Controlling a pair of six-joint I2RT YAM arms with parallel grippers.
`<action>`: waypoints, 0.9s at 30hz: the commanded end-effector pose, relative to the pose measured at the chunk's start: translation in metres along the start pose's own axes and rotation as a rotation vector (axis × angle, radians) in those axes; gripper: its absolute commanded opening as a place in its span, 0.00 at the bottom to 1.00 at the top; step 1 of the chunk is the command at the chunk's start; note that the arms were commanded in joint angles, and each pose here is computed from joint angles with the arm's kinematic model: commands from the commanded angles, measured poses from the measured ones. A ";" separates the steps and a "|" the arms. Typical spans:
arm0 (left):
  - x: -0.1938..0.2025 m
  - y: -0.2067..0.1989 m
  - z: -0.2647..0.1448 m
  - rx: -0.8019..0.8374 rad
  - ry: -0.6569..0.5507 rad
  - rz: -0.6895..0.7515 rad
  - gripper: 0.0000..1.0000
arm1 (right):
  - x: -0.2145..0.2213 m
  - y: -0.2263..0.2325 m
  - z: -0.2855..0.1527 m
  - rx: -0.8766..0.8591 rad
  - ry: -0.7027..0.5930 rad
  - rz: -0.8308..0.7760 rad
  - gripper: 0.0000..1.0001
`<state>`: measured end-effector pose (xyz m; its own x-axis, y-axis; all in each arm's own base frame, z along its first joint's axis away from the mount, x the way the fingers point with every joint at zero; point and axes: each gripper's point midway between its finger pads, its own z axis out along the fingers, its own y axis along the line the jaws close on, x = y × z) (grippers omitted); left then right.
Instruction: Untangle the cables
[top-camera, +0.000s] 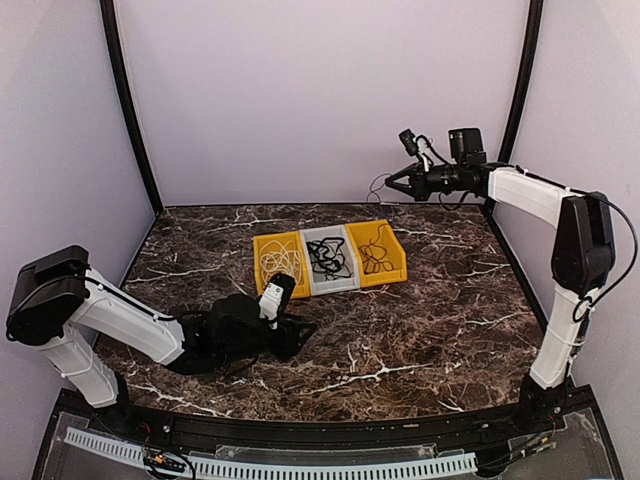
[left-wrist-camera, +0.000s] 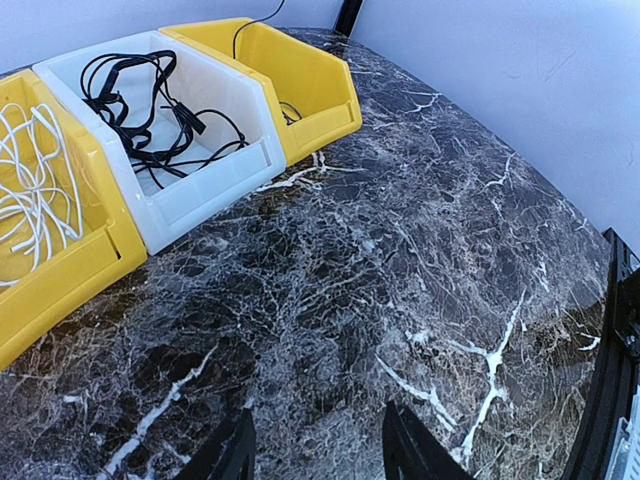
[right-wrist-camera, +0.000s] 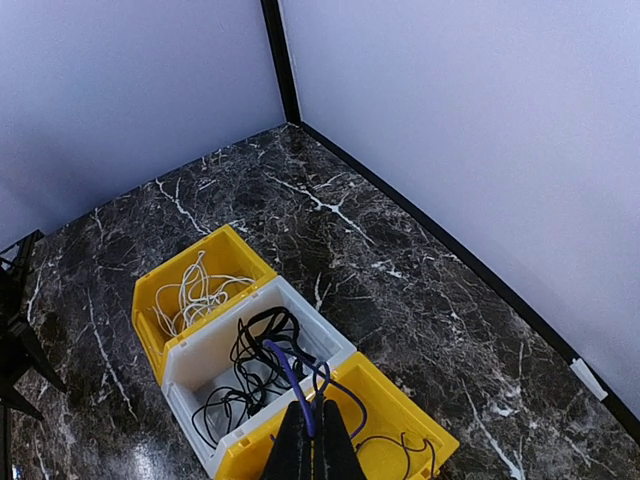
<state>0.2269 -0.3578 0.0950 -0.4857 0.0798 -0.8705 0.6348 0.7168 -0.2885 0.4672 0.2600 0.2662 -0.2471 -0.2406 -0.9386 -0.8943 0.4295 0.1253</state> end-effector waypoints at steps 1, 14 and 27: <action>0.002 0.000 -0.003 0.006 -0.008 -0.002 0.46 | -0.009 0.022 -0.001 -0.038 -0.009 -0.034 0.00; -0.004 0.000 -0.008 0.002 -0.033 0.018 0.46 | 0.012 0.059 0.008 -0.205 0.020 0.024 0.00; -0.007 0.001 -0.012 -0.001 -0.036 0.017 0.46 | 0.087 -0.010 0.039 0.004 0.160 0.187 0.00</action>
<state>0.2243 -0.3498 0.0873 -0.4805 0.0963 -0.8717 0.6345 0.7243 -0.2698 0.4555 0.2736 0.1820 -0.4554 -0.2849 -0.8434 -0.8530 0.4110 0.3217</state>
